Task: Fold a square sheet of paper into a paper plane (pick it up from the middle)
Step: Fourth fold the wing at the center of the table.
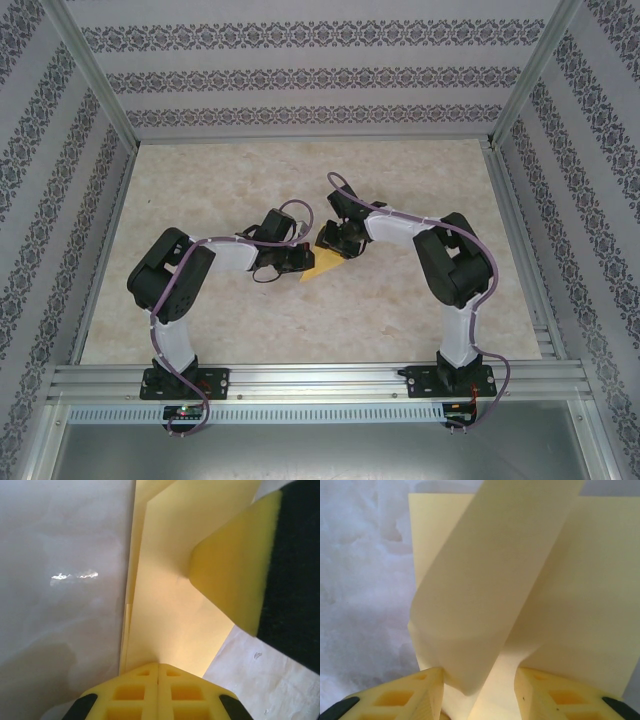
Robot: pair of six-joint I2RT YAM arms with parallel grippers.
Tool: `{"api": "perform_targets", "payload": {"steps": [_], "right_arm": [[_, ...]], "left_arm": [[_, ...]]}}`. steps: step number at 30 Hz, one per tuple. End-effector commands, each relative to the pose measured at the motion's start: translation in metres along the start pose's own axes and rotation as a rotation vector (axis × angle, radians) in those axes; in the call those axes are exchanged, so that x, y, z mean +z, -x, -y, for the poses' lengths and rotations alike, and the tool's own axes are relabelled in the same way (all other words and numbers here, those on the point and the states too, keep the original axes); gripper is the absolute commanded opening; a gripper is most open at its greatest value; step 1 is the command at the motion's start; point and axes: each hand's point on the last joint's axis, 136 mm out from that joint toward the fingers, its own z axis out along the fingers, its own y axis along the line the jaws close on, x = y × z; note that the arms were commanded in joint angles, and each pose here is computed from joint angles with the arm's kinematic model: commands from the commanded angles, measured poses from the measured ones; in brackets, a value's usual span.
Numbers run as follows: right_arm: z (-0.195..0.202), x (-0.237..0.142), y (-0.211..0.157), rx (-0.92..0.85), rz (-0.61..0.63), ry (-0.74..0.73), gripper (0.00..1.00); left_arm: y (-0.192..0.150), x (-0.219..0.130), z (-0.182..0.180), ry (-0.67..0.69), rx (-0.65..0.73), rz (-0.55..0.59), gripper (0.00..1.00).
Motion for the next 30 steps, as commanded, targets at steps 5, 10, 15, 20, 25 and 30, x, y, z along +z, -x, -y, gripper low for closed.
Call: {"api": "perform_targets", "payload": {"steps": [5,10,15,20,25,30], "right_arm": [[-0.032,-0.063,0.020,-0.067,0.109,0.174,0.43],[-0.035,-0.084,0.017,-0.129,0.149,0.276,0.28],[-0.043,-0.065,0.003,-0.221,0.114,0.298,0.08],[-0.048,-0.037,-0.003,-0.241,0.084,0.324,0.00],[-0.056,-0.017,-0.012,-0.254,0.046,0.373,0.00],[-0.053,-0.005,-0.015,-0.251,0.025,0.368,0.00]], "left_arm": [[-0.046,0.011,-0.049,0.176,-0.058,-0.154,0.00],[-0.048,0.013,-0.052,0.188,-0.069,-0.163,0.00],[-0.047,0.013,-0.054,0.199,-0.074,-0.159,0.00],[-0.049,0.014,-0.056,0.206,-0.083,-0.166,0.00],[-0.052,0.014,-0.058,0.205,-0.093,-0.170,0.00],[-0.052,0.013,-0.057,0.205,-0.095,-0.171,0.00]]}}
